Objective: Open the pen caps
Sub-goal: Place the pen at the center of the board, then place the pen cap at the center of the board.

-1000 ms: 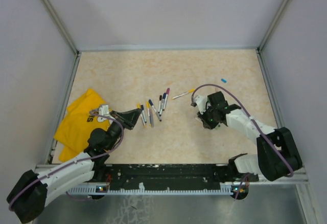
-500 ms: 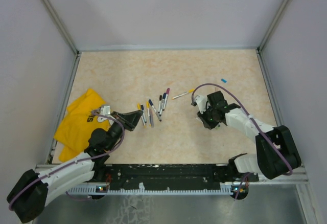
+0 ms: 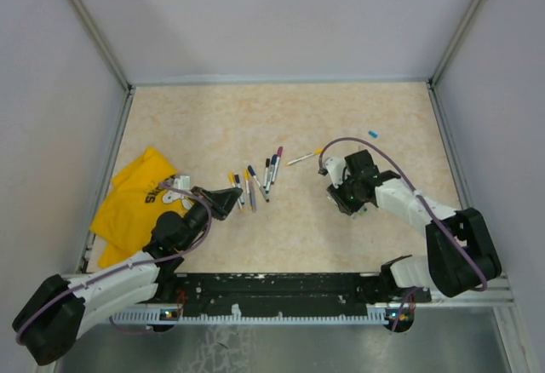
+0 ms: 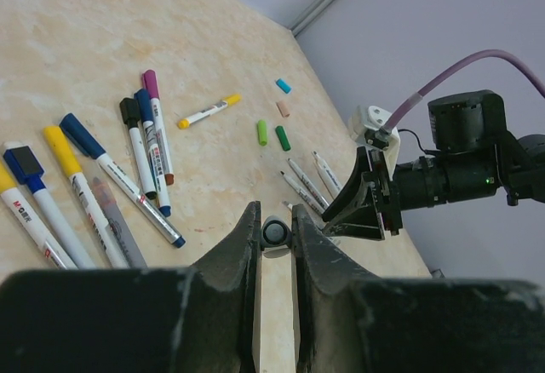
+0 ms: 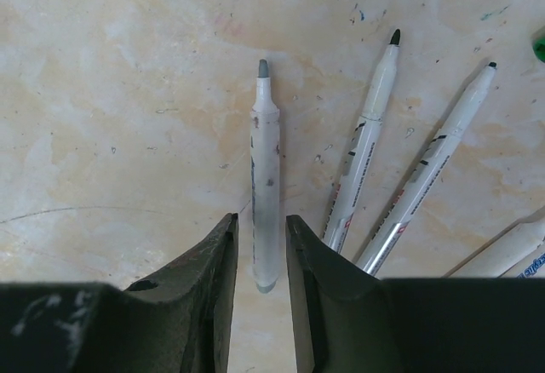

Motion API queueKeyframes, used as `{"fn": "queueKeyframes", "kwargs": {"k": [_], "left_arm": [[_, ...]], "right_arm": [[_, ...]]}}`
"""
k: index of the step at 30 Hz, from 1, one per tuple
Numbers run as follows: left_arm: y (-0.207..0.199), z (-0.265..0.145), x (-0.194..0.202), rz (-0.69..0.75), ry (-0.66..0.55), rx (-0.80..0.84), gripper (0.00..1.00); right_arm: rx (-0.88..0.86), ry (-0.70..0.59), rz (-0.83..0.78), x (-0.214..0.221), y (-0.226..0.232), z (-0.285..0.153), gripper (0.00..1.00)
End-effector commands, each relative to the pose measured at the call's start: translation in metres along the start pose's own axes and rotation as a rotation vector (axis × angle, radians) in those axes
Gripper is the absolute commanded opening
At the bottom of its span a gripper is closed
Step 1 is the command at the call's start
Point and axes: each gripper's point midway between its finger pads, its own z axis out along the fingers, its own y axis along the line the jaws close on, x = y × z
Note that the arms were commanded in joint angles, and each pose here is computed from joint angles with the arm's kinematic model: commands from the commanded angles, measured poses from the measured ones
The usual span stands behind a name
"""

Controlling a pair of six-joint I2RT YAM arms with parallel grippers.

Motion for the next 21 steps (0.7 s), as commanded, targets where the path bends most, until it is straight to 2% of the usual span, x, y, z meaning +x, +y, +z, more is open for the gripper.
{"fn": "queueKeyframes", "kwargs": {"k": [1,21], "left_arm": [[-0.012,0.003,-0.004,-0.010,-0.004,0.047,0.00],[-0.033,0.020,0.024,-0.014,0.158,0.141,0.00]], "right_arm": [[0.030,-0.047,0.006,-0.019,-0.010,-0.007,0.29],[0.087,-0.138,-0.046,-0.045,-0.020,-0.036,0.37]]}}
